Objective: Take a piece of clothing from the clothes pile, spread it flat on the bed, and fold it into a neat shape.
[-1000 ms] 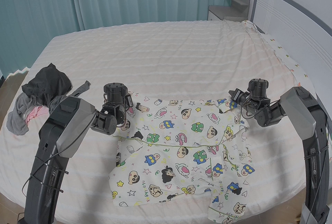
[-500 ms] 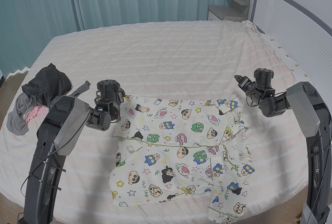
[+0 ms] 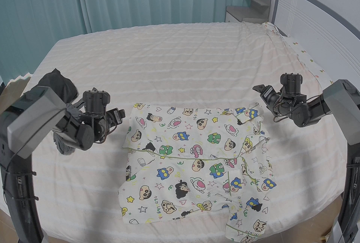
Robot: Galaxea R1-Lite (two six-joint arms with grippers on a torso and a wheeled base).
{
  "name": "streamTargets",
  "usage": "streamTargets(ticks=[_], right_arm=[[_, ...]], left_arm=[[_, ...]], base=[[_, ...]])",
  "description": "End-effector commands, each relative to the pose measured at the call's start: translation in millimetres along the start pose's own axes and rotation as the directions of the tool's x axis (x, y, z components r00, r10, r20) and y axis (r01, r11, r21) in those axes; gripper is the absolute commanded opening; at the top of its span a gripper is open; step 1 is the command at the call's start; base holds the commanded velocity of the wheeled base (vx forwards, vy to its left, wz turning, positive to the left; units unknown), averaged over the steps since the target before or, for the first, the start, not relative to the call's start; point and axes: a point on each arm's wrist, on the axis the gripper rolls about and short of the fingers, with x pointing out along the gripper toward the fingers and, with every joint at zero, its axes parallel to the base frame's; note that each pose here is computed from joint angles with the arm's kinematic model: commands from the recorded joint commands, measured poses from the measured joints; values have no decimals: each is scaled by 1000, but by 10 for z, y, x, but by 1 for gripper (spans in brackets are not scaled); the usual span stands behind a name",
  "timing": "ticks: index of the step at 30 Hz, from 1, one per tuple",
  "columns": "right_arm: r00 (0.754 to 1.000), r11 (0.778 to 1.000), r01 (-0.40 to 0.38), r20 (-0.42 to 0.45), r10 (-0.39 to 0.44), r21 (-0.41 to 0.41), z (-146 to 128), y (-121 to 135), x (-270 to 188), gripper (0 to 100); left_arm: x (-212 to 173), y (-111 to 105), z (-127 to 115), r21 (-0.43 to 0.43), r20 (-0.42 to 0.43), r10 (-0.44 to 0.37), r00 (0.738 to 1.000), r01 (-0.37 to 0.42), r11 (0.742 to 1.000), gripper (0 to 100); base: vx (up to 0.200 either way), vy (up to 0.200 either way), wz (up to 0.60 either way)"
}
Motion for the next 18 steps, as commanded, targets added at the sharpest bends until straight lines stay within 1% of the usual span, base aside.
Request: streamTargets(ticks=[1,3,5,6,7,8,9,10,11,15,18], right_arm=[[989,999,-4,-145,9,39,-330,111,-261,100],[987,999,6,-160,0,37,-412,74,-177,100],[987,999,7,-161,-1,36,-415,71,-168,100],[983,999,14,-185,-8,33,-536,66,-70,100],[981,999,20,-195,-13,30,-582,57,-38,100],[979,999,22,-202,-16,28,-608,61,-24,100],[979,999,22,-204,-16,27,-615,64,-25,100],[976,999,28,-217,-23,24,-662,76,-9,100],[971,999,43,-236,-37,22,-704,90,-6,100],[967,997,70,-250,-59,33,-762,116,-6,100],[965,995,101,-246,-91,26,-848,23,116,100]], left_arm=[[-1438,199,72,-117,-121,-252,960,239,964,100],[-1567,214,-75,-117,-170,-259,951,242,963,100],[-1579,212,-83,-119,-172,-261,950,243,963,100],[-1794,217,-213,-188,-210,-284,935,246,951,100],[-1869,221,-227,-236,-212,-295,932,244,941,100],[-1912,238,-238,-268,-215,-297,930,237,934,100],[-1922,239,-241,-272,-215,-299,930,237,933,100],[-1971,259,-261,-304,-220,-301,928,228,925,100],[-2006,280,-294,-318,-229,-300,926,220,922,100],[-2047,326,-356,-319,-249,-291,924,205,925,100],[-2066,351,-402,-329,-264,-283,922,190,925,100]], base=[[0,0,0],[0,0,0],[0,0,0],[0,0,0],[0,0,0],[0,0,0],[0,0,0],[0,0,0],[0,0,0],[0,0,0],[0,0,0]])
